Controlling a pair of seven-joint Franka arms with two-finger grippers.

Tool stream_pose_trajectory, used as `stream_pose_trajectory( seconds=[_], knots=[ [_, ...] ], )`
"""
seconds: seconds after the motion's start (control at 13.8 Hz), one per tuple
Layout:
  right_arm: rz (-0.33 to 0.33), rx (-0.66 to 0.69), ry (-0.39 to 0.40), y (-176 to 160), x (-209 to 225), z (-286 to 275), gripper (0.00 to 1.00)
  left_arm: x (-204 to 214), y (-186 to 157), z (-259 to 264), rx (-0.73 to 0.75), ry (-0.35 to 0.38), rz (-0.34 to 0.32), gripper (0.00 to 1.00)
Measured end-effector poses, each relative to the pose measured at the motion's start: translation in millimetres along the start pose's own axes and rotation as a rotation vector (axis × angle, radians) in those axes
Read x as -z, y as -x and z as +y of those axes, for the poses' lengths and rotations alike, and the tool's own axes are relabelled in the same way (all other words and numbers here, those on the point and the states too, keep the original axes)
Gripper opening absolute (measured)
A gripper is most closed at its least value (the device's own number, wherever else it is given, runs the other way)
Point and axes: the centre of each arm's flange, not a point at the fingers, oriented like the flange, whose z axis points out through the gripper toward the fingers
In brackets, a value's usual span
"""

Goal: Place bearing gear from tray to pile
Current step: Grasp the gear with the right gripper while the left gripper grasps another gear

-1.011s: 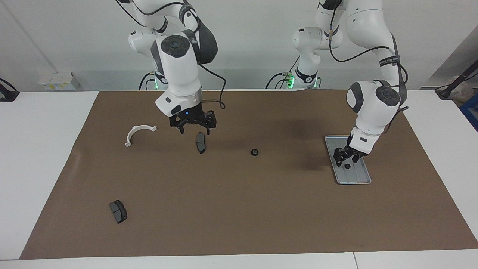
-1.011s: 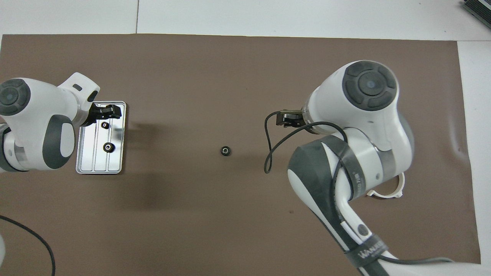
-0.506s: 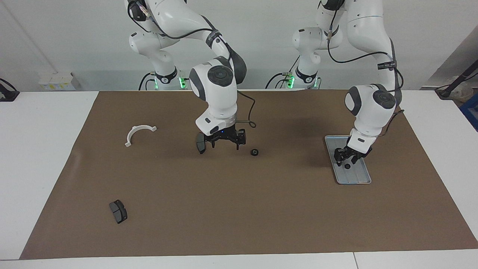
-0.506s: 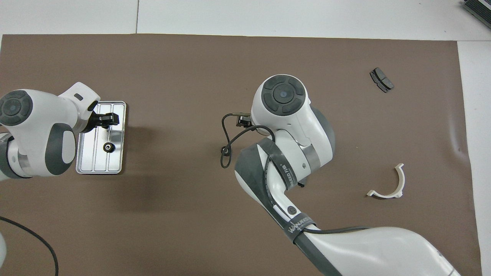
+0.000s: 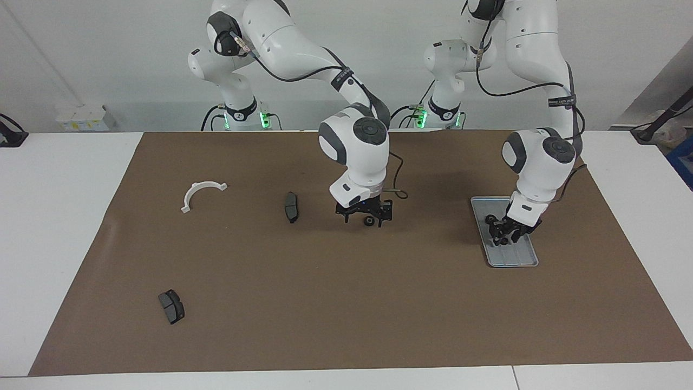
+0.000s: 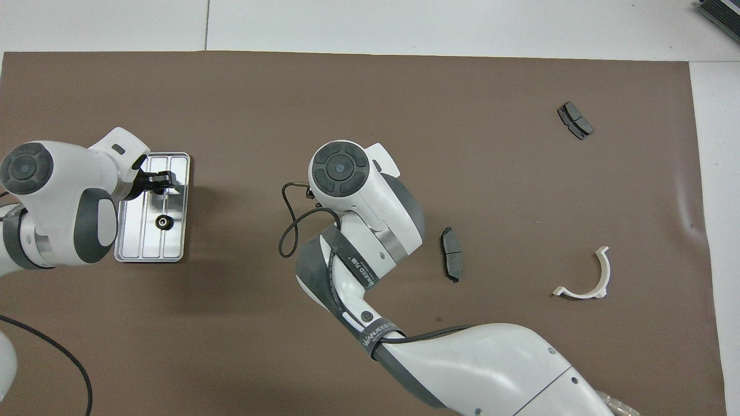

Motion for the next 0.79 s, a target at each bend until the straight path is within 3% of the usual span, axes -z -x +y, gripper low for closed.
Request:
stream_pose_trajectory(
  seconds=[0.43, 0.79],
  knots=[
    [0.004, 0.022, -0.007, 13.5, -15.7, -10.7, 1.0, -2.7, 0.5, 1.2, -0.002, 0.001, 0.002, 0.46],
    [-0.012, 0.037, 0.01, 25.6, -42.4, -4.5, 0.97, -1.3, 0.2, 3.8, -0.006, 0.003, 0.005, 0.26]
  ],
)
